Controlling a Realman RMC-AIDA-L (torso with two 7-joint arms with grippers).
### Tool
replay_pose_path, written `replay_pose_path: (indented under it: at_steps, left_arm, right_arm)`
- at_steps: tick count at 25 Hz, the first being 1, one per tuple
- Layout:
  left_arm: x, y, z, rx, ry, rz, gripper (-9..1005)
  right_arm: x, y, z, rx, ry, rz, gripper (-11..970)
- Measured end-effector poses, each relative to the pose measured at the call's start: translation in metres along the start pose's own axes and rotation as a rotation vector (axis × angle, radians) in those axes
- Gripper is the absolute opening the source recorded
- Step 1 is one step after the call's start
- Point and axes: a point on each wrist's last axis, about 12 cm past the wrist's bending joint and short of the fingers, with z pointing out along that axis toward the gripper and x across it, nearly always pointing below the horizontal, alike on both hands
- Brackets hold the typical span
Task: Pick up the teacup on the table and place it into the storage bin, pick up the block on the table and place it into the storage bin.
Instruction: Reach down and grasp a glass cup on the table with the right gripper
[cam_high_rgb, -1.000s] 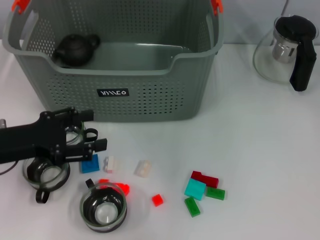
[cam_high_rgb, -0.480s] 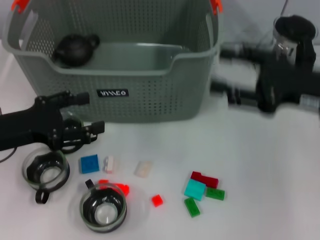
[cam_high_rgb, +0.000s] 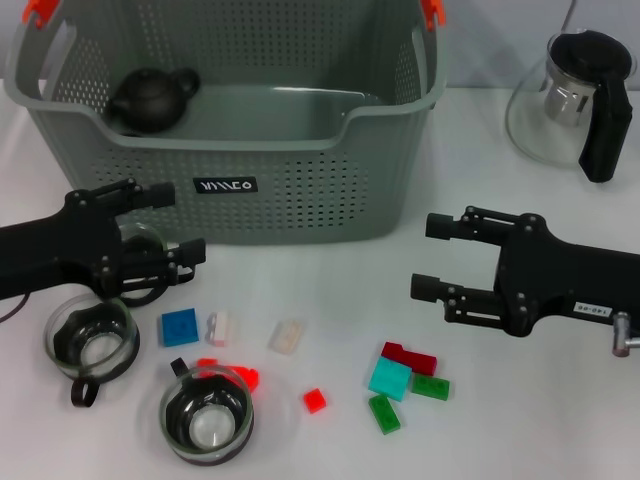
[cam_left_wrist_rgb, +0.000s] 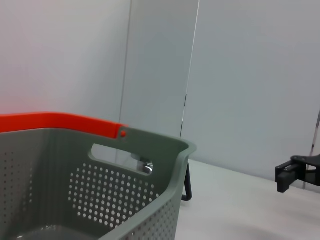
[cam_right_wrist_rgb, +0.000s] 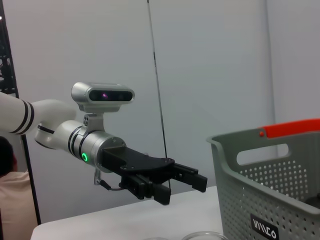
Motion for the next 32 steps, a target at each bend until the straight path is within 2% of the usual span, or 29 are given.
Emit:
replay_pose_path:
  at_steps: [4,10,14,16,20,21,22,23,27,32]
  left_arm:
    - [0.004,-0.002,-0.007,-0.016,0.017,-0.006,855]
    - [0.012,-0.01,-0.043,-0.105,0.015,-0.013,855]
    - [0.016,-0.014,-0.066,-0.194,-0.018,-0.033,855]
    - [0.018,-0.015,-0.071,-0.217,-0.024,-0.039,855]
    - [0.02,-0.016,-0.074,-0.237,-0.029,-0.051,855]
    - [0.022,-0.016,-0.074,-0.243,-0.028,-0.056,856]
    - [0.022,-0.016,-0.073,-0.245,-0.029,-0.059,856]
    - [0.022,-0.016,-0.073,-0.245,-0.029,-0.059,856]
    - [0.023,-0.016,-0.073,-0.247,-0.03,-0.064,856]
    - [0.024,-0.016,-0.071,-0.244,-0.036,-0.076,855]
  right_arm:
    - [-0.003,-0.001,0.006,-0.035,0.016,-0.011,748]
    - [-0.015,-0.005,0.036,-0.184,0.161,-0.012,748]
    - [-0.039,-0.009,0.07,-0.323,0.311,-0.079,748]
    - [-0.055,-0.009,0.096,-0.402,0.42,-0.136,748]
    - [-0.076,-0.006,0.139,-0.48,0.601,-0.234,748]
    - [-0.084,0.002,0.163,-0.524,0.693,-0.301,748]
    - [-0.086,0.008,0.174,-0.553,0.736,-0.333,748]
    - [-0.086,0.008,0.174,-0.553,0.736,-0.333,748]
    - [-0.091,0.029,0.205,-0.619,0.85,-0.484,749]
    - [-0.092,0.055,0.222,-0.649,0.864,-0.649,749]
